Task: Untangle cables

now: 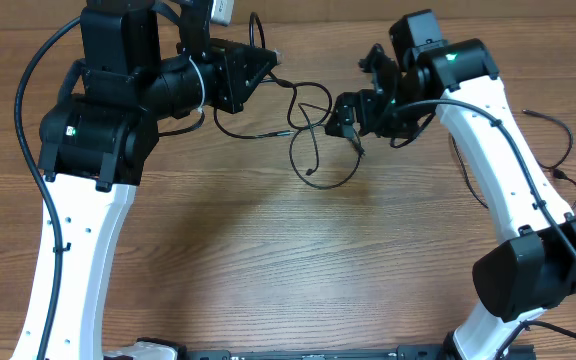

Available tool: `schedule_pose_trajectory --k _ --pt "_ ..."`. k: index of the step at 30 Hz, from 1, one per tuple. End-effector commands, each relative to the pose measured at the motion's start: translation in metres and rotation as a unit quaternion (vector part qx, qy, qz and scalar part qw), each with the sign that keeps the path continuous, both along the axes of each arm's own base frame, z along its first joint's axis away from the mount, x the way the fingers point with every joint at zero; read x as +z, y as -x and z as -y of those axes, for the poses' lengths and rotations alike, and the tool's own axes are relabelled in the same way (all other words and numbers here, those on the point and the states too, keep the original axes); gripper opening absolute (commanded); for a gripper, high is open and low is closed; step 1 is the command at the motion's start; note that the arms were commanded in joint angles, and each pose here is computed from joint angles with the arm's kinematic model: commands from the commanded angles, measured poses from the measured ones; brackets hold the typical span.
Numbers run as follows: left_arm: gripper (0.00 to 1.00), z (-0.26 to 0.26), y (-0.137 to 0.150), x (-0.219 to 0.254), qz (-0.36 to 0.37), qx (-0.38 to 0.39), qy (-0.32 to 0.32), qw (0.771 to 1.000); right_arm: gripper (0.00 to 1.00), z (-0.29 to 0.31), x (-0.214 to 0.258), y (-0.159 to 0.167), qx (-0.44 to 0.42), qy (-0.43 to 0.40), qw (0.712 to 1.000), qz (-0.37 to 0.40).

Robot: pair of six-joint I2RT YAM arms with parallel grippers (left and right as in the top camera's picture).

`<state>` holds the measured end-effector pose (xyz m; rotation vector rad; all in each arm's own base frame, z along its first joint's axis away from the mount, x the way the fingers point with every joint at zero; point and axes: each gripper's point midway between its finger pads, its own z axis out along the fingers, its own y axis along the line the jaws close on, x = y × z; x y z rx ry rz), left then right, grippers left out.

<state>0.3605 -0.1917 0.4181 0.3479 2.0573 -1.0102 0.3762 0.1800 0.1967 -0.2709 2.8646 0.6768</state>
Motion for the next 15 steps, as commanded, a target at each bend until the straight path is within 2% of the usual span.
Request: schedule_pose_trajectory --k 1,10,11,13,14,15 --pt "0.04 0.001 0.012 0.021 0.033 -0.017 0.006 0.999 1.0 -0.016 0.005 -0.005 0.019 -0.014 0.999 0.027" --pt "0.04 0.001 0.013 0.019 0.028 -0.017 0.005 0.999 0.99 -0.034 0.024 -0.042 0.022 -0.037 0.992 0.122" --pt "0.04 0.001 0.013 0.019 0.028 -0.017 0.006 0.999 0.88 -0.029 0.024 -0.052 0.006 -0.023 0.99 0.138" --pt "0.04 0.0 0.013 0.018 0.026 -0.017 0.005 0.999 0.76 -0.013 0.02 -0.064 -0.054 0.014 0.988 0.144" --pt "0.04 0.0 0.014 0.017 0.024 -0.017 0.005 1.0 0.63 0.003 0.017 -0.071 -0.106 0.046 0.983 0.144" --pt "0.04 0.0 0.014 0.016 0.021 -0.017 0.003 1.0 0.33 0.027 0.011 -0.077 -0.179 0.094 0.969 0.144"
